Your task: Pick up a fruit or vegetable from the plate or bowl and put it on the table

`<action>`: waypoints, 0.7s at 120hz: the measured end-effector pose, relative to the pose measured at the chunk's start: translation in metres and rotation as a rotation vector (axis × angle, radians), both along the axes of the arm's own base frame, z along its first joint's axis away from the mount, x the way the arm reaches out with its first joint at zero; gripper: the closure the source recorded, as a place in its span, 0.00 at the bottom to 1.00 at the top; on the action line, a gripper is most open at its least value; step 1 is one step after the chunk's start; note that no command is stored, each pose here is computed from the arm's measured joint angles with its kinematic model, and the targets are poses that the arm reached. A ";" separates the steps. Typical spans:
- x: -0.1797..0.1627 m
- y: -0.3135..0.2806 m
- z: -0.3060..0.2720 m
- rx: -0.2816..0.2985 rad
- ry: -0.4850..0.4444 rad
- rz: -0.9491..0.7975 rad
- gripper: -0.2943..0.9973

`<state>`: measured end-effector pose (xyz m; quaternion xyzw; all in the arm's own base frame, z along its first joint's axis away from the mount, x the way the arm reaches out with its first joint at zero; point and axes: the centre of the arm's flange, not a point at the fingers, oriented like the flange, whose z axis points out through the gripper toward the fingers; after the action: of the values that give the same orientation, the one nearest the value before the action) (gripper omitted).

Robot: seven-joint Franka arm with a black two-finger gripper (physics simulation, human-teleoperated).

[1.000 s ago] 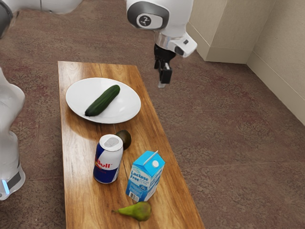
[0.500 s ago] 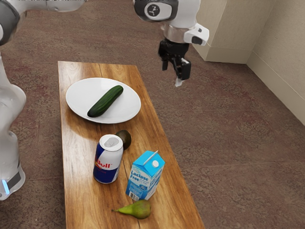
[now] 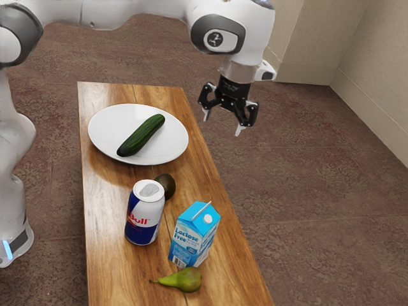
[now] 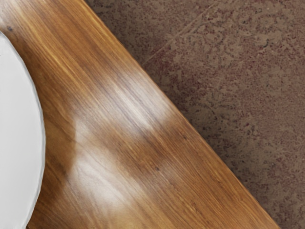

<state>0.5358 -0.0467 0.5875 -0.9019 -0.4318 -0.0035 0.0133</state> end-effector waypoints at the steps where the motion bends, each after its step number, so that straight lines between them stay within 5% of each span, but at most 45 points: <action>1: 0.000 0.000 -0.004 0.000 0.005 0.005 0.23; 26: -0.011 0.006 -0.061 0.018 0.042 0.089 0.23; 84: -0.029 0.154 -0.051 0.045 -0.117 0.307 0.23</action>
<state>0.5066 0.1069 0.5361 -0.8230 -0.5644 -0.0634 0.0086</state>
